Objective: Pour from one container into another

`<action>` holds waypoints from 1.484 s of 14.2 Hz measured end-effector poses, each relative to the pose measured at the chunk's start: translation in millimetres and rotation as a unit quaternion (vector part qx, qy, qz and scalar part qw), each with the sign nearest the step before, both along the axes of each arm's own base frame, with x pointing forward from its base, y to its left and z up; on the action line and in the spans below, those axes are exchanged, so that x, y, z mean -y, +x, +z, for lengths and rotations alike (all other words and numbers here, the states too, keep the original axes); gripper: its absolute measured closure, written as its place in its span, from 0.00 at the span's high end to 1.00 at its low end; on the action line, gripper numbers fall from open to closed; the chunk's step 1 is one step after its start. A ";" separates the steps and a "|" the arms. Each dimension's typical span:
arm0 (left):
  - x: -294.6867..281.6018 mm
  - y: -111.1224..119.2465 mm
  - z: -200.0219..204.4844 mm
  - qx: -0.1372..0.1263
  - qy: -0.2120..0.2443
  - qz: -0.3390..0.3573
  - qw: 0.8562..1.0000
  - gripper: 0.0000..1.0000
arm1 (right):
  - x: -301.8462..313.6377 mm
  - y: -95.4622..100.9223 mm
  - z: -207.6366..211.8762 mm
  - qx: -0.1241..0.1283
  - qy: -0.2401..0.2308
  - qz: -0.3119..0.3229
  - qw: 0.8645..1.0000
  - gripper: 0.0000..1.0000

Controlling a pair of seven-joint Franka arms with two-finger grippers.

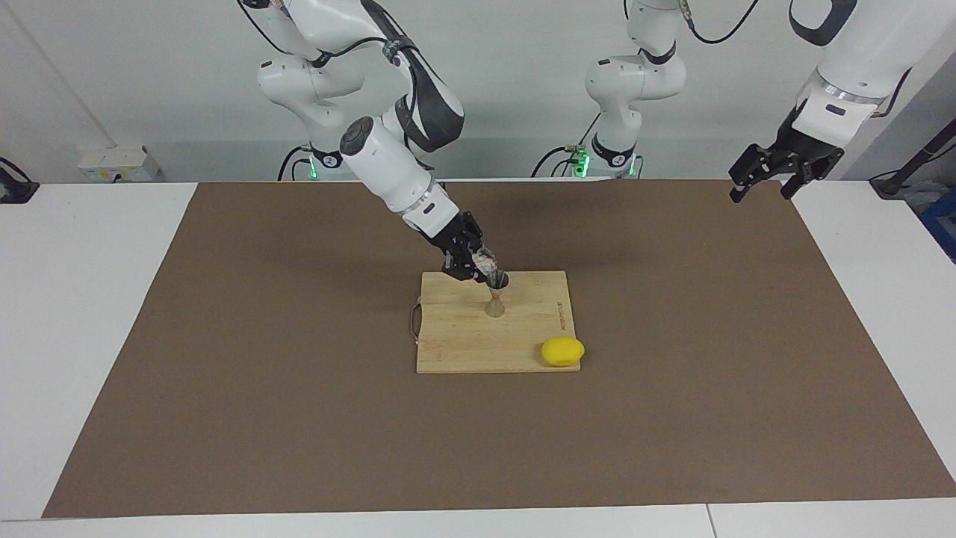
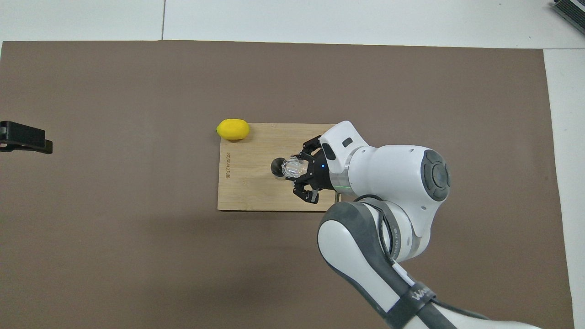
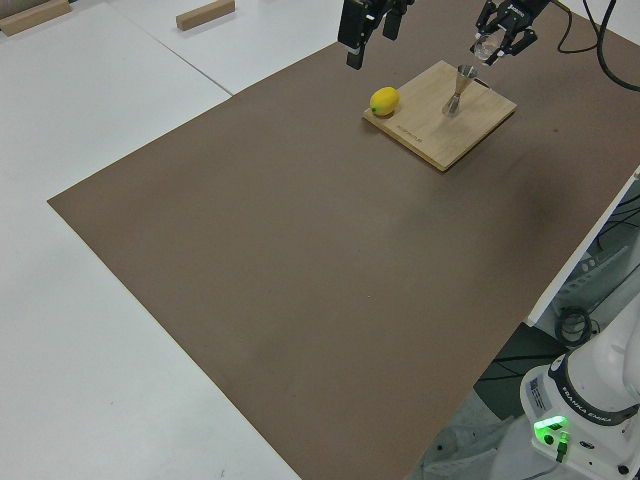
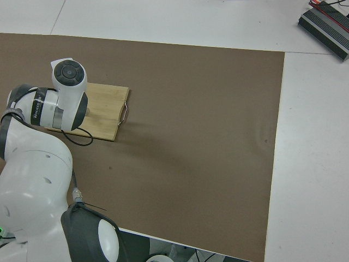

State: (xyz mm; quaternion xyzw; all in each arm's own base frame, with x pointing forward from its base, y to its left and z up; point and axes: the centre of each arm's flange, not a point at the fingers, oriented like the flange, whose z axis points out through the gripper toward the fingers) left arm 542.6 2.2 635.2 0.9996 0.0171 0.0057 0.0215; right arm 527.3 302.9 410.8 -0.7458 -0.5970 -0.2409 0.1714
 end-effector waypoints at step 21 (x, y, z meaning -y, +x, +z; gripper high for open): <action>-2.5 -0.1 0.3 0.000 0.000 0.004 1.000 1.00 | -12.3 -3.3 8.6 -0.008 -0.026 0.008 1.000 0.49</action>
